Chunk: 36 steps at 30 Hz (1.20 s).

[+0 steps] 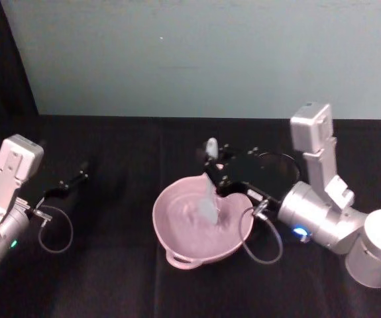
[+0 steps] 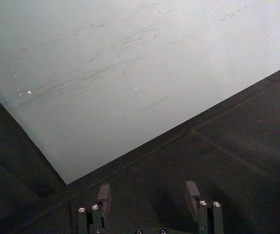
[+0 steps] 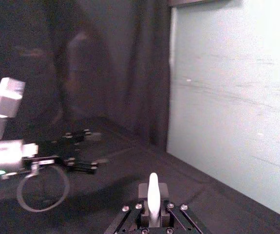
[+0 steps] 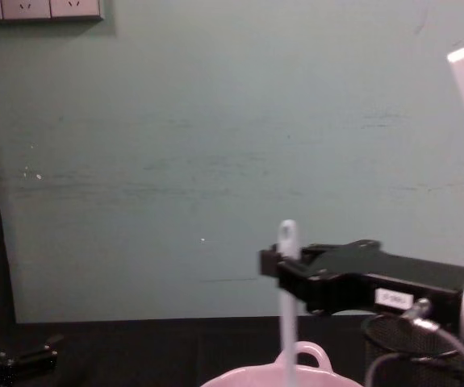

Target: Use the one hand to pick up the spoon and stir the clear water in the bowl.

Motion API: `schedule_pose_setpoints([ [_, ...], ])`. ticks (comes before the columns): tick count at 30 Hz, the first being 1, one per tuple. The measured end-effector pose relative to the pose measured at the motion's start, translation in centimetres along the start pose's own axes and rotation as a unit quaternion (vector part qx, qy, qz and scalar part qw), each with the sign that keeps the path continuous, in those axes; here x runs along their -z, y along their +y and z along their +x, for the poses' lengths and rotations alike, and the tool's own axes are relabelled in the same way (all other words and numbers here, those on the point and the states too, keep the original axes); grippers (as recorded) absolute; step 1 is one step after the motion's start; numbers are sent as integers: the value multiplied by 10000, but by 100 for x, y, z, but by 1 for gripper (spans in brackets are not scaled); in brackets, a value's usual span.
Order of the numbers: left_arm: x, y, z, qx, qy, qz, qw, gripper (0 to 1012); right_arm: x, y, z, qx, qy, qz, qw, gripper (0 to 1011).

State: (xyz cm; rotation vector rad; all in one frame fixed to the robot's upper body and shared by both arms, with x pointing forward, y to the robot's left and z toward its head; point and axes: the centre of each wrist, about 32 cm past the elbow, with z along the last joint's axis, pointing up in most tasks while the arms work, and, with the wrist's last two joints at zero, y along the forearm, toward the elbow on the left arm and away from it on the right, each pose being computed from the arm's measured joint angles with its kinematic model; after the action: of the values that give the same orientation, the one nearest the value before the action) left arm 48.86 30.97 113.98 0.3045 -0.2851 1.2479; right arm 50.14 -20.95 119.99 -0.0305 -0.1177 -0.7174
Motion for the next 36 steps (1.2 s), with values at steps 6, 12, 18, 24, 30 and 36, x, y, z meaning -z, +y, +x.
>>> schedule_pose_setpoints([
  [6,0,0,0,0,0,0,10000,1005,-32,117,-180,-397,0,48,9992,120],
  [12,0,0,0,0,0,0,10000,1005,-58,178,-253,-545,91,193,9983,120],
  [18,0,0,0,0,0,0,10000,1005,-149,122,-204,-426,117,343,9984,120],
  [24,0,0,0,0,0,0,10000,1005,-326,-11,-71,-193,116,463,9987,120],
  [30,0,0,0,0,0,0,10000,1005,-554,-127,84,-106,66,510,9986,120],
  [36,0,0,0,0,0,0,10000,1005,-831,-259,262,-65,-34,453,9989,120],
])
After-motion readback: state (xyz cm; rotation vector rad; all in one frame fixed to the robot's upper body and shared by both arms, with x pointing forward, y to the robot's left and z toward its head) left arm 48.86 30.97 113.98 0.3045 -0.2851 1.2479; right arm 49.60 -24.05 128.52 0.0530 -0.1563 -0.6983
